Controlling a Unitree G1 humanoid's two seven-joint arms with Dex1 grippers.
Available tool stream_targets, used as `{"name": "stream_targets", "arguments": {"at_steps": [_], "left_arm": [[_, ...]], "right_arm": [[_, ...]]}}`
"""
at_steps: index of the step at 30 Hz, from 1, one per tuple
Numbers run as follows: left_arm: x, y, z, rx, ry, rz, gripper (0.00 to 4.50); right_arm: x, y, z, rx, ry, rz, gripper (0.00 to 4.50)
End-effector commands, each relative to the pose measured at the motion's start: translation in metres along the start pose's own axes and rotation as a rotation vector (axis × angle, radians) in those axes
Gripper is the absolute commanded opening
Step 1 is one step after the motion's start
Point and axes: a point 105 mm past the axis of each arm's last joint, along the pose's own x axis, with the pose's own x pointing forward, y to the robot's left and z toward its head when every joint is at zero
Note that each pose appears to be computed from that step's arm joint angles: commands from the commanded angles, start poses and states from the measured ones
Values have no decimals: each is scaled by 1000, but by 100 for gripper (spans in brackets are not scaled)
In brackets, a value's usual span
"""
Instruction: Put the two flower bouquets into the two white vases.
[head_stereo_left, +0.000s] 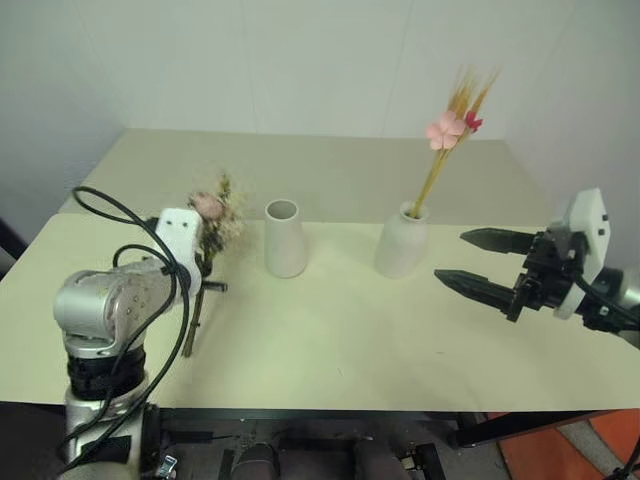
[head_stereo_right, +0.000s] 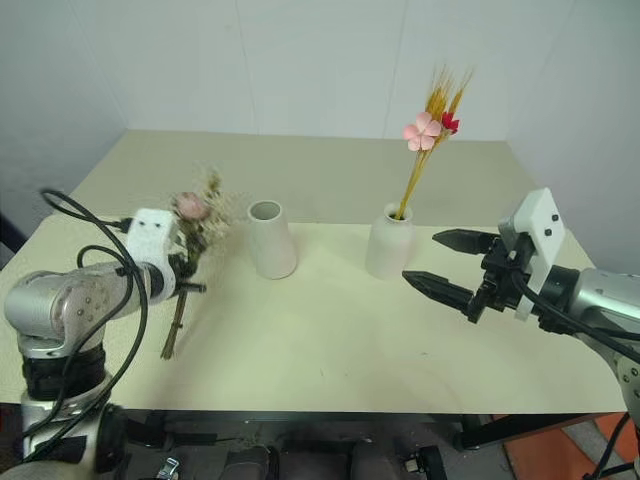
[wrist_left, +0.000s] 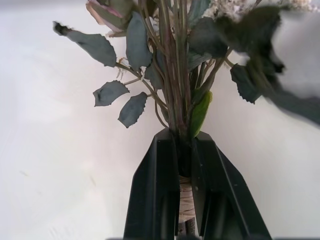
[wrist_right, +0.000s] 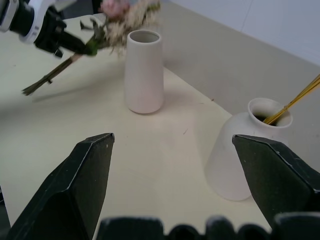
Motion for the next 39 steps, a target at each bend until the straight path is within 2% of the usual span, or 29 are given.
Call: {"name": "stream_targets", "arguments": {"at_steps": [1,2,5,7,11,12,14,18,23,29,39], "left_arm": [[-17,26,90,-274,-497,21,10],[-19,27,99,-320,-559,-20,10],[-49,23,147,-455,-928,-301,10],[-60,16,165,-497,-1057,-481,10],[-45,-6,175,-563,-1043,-734,10],[-44,-7,176,-570,-1040,-768,10],[-38,-18,174,-469,-1043,-791,10],[-26,-30,173,-504,-1012,-922,10],[-11,-48,174,-511,-958,-978,10],[-3,-79,161,-349,-875,-1031,10],[1,-85,138,-243,-842,-1042,10]], "right_arm": [[-4,-1,15,-79,-54,-38,450],[-3,0,15,-82,-56,-39,450],[-3,4,16,-84,-79,-35,450],[-3,5,15,-91,-82,-43,450],[-9,12,8,-113,-65,-41,450],[-9,14,7,-117,-63,-41,450],[-12,14,6,-118,-71,-60,450],[-16,14,2,-102,-90,-122,450],[-16,18,-5,-84,-96,-157,450],[-16,17,-8,-81,-93,-190,450],[-16,17,-9,-81,-95,-200,450]]}}
